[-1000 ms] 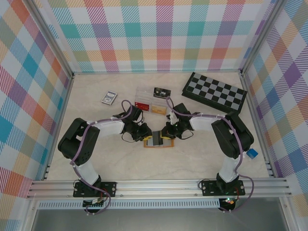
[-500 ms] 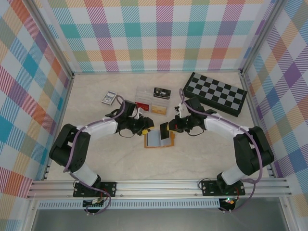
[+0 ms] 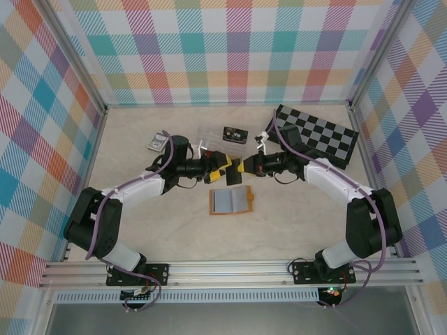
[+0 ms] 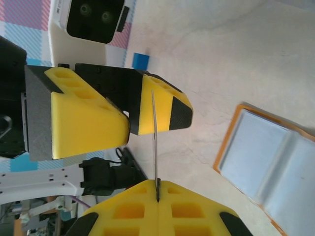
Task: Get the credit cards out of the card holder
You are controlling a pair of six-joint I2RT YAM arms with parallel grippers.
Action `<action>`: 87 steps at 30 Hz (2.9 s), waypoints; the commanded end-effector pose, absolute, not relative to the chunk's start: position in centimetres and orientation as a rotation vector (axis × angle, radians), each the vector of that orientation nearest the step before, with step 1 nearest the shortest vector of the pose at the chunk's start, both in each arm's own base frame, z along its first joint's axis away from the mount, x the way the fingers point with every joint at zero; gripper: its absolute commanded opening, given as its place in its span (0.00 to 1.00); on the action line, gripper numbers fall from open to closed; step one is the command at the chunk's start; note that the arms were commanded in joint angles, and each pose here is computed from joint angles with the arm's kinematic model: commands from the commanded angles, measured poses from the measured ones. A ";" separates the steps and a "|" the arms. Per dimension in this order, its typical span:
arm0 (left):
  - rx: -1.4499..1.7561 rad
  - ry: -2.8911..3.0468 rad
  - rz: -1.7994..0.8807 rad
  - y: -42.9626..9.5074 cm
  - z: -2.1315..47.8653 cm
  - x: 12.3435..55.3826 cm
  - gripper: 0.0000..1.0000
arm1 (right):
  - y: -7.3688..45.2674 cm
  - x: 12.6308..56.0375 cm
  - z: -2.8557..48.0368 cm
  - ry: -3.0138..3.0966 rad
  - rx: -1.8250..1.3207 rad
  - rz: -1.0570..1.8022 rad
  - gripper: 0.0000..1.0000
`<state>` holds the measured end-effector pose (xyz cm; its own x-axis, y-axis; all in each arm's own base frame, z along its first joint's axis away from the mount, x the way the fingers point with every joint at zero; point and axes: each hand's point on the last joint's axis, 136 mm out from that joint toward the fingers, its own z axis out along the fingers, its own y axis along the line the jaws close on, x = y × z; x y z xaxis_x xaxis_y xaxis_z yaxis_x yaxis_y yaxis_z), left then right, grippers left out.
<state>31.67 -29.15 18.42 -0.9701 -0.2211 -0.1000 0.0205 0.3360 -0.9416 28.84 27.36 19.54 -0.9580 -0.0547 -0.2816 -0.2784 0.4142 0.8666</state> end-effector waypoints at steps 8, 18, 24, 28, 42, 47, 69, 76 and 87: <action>-0.062 2.212 -1.827 -29.7 22.7 31.9 0.31 | 27.7 30.5 21.8 2.365 -0.271 1.728 0.00; -0.090 2.166 -1.801 -29.6 23.9 32.4 0.00 | 27.6 30.3 21.9 2.320 -0.177 1.789 0.20; -0.144 2.133 -1.744 -29.3 24.9 32.8 0.00 | 27.8 29.7 22.0 2.289 -0.063 1.824 0.36; -0.186 2.121 -1.705 -29.0 25.1 32.9 0.00 | 28.1 29.5 22.5 2.259 -0.012 1.843 0.37; -0.301 2.103 -1.694 -28.4 24.9 32.9 0.00 | 28.3 29.4 25.3 2.127 0.045 1.843 0.22; -0.325 2.122 -1.670 -28.0 24.5 32.4 0.01 | 28.1 29.2 25.9 2.111 -0.004 1.808 0.10; -0.460 2.575 -0.625 -15.9 13.9 30.2 1.00 | 24.5 36.3 24.9 2.106 -0.905 0.590 0.00; -0.407 2.591 -0.349 -11.7 14.2 31.3 1.00 | 26.2 40.0 24.3 1.957 -1.285 0.428 0.00; -0.358 2.534 -0.236 -8.2 14.6 33.2 1.00 | 26.7 44.2 21.3 1.827 -1.548 0.395 0.00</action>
